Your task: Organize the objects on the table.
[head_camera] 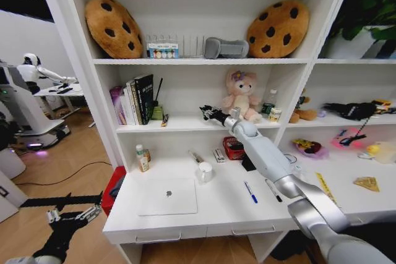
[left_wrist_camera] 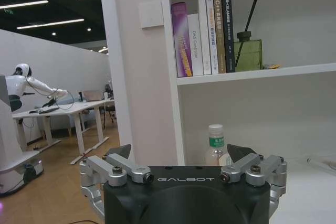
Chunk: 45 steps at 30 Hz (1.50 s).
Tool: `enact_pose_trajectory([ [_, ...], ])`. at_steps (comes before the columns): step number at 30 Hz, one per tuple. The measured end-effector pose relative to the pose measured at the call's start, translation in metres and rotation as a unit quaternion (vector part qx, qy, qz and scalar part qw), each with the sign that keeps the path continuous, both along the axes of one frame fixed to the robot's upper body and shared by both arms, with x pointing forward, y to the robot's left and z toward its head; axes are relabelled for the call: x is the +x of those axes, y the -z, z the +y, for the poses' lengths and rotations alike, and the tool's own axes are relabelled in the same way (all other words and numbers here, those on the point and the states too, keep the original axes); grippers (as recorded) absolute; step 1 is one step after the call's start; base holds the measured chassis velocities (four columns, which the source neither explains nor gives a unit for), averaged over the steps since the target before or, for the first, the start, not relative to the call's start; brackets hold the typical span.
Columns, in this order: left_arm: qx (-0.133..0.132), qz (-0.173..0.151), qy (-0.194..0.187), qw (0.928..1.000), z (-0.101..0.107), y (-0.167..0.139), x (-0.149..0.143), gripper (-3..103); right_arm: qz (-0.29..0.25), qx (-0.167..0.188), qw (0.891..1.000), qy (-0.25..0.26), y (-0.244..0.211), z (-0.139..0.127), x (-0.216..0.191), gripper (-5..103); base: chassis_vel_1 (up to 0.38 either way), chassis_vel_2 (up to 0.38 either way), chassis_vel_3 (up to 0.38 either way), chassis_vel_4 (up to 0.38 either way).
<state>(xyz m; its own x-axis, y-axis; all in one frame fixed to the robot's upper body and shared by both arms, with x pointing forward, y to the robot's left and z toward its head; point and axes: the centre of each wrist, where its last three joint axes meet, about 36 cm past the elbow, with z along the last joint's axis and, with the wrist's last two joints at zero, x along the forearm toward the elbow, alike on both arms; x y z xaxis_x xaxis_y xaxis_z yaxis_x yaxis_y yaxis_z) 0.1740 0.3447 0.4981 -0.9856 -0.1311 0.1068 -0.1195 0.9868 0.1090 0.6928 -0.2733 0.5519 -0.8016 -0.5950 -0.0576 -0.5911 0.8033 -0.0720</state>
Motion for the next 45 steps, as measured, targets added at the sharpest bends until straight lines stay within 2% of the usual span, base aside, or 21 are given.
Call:
enact_pose_trajectory([
  [9, 0.0, 0.0, 0.0, 1.0, 0.0, 0.0, 0.0, 100, -0.006, 0.002, 1.0, 0.007, 0.005, -0.013, -0.017, 37, 0.0, 0.0, 0.0, 0.0],
  [22, 0.0, 0.0, 0.0, 1.0, 0.0, 0.0, 0.0, 100, 0.003, 0.001, 1.0, 0.018, 0.026, -0.042, -0.063, 37, 0.0, 0.0, 0.0, 0.0],
  [33, 0.0, 0.0, 0.0, 1.0, 0.0, 0.0, 0.0, 100, 0.018, -0.001, 1.0, 0.023, 0.037, -0.041, -0.072, 37, 0.0, 0.0, 0.0, 0.0],
  [34, 0.0, 0.0, 0.0, 1.0, 0.0, 0.0, 0.0, 100, 0.023, -0.002, 0.999, 0.026, 0.037, -0.04, -0.072, 33, 0.0, 0.0, 0.0, 0.0],
  [35, 0.0, 0.0, 0.0, 1.0, 0.0, 0.0, 0.0, 100, 0.025, -0.003, 0.999, 0.03, 0.036, -0.039, -0.072, 38, 0.0, 0.0, 0.0, 0.0],
  [36, 0.0, 0.0, 0.0, 1.0, 0.0, 0.0, 0.0, 100, 0.025, -0.003, 0.999, 0.03, 0.036, -0.039, -0.072, 38, 0.0, 0.0, 0.0, 0.0],
  [37, 0.0, 0.0, 0.0, 1.0, 0.0, 0.0, 0.0, 100, 0.026, -0.002, 0.999, 0.034, 0.035, -0.038, -0.071, 43, 0.0, 0.0, 0.0, 0.0],
  [38, 0.0, 0.0, 0.0, 1.0, 0.0, 0.0, 0.0, 100, 0.026, -0.002, 0.999, 0.034, 0.035, -0.038, -0.071, 43, 0.0, 0.0, 0.0, 0.0],
  [40, 0.0, 0.0, 0.0, 1.0, 0.0, 0.0, 0.0, 100, 0.028, -0.001, 0.999, 0.038, 0.033, -0.038, -0.071, 54, 0.0, 0.0, 0.0, 0.0],
  [43, 0.0, 0.0, 0.0, 1.0, 0.0, 0.0, 0.0, 100, 0.029, 0.0, 0.999, 0.039, 0.032, -0.037, -0.072, 60, 0.0, 0.0, 0.0, 0.0],
  [45, 0.0, 0.0, 0.0, 1.0, 0.0, 0.0, 0.0, 100, 0.028, 0.007, 0.999, 0.039, 0.03, -0.037, -0.073, 71, 0.0, 0.0, 0.0, 0.0],
])
